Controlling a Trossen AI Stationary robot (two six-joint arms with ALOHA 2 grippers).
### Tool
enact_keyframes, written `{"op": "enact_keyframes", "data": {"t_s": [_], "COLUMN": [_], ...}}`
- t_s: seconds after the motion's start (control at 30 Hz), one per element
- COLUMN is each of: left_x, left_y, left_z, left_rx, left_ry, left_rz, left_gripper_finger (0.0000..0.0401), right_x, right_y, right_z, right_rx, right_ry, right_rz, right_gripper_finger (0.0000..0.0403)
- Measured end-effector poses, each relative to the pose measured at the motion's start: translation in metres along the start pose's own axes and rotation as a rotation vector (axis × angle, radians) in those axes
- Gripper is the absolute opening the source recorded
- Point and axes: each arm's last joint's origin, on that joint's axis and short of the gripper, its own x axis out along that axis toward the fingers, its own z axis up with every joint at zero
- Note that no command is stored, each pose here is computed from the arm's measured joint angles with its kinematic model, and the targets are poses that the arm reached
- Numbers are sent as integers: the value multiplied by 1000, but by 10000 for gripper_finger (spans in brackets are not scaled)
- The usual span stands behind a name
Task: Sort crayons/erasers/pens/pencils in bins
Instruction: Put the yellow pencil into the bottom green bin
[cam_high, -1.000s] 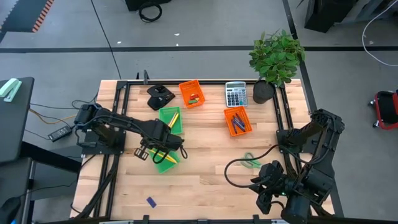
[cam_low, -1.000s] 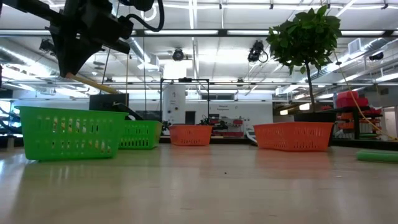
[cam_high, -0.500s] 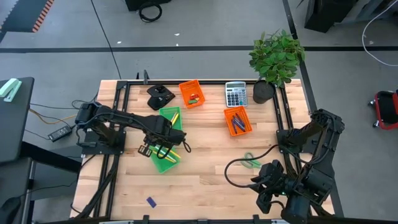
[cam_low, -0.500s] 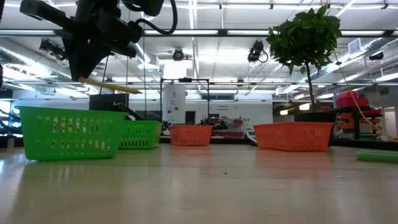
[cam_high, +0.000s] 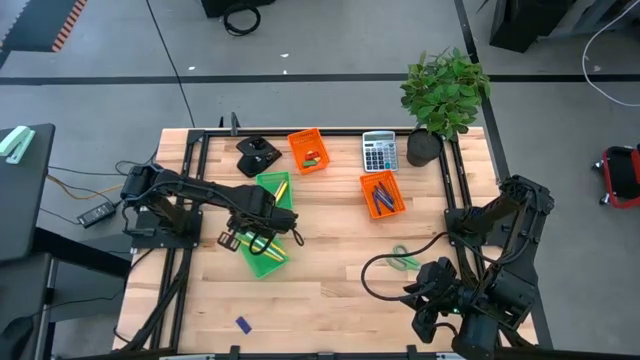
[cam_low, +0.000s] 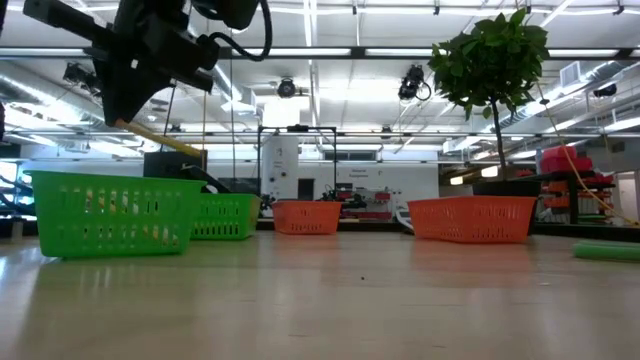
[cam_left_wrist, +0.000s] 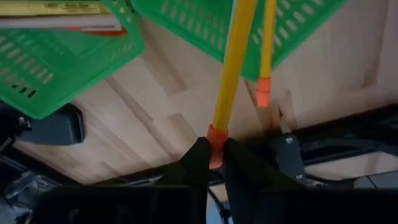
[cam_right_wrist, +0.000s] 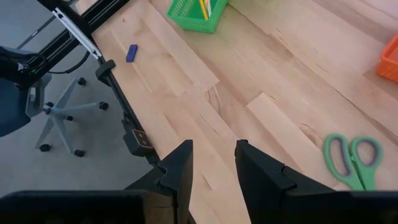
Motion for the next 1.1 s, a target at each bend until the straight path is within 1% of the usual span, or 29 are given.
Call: {"op": "enact_keyframes", "data": {"t_s": [0.07,0.2,0.4,0.53,0.73,0.87,0.97,1.1], "left_x": [1,-1,27,34,36,36,36,36], "left_y": [0,-2,-4,-8,-7,-7,-8,-7], "left_z": [0,-10,-14,-14,-9,-8,-4,-2], "left_rx": [-4,-34,-34,-65,-109,-114,-119,-114], "left_ry": [1,-6,98,118,69,49,1,-17], "left_rz": [15,19,-19,-22,-12,-46,-84,-87], "left_gripper_finger": [42,39,44,47,42,51,54,52], "right_x": [0,0,2,3,8,10,12,14], "right_y": [0,0,0,0,0,-1,-1,-1], "right_z": [0,0,2,4,10,14,15,19], "right_rx": [0,-8,-28,-30,-20,-37,-70,-71], "right_ry": [0,0,-3,-5,-13,-10,-12,-16], "right_rz": [0,1,-5,-9,-24,-33,-37,-45], "right_gripper_finger": [127,127,127,127,127,127,127,127]}}
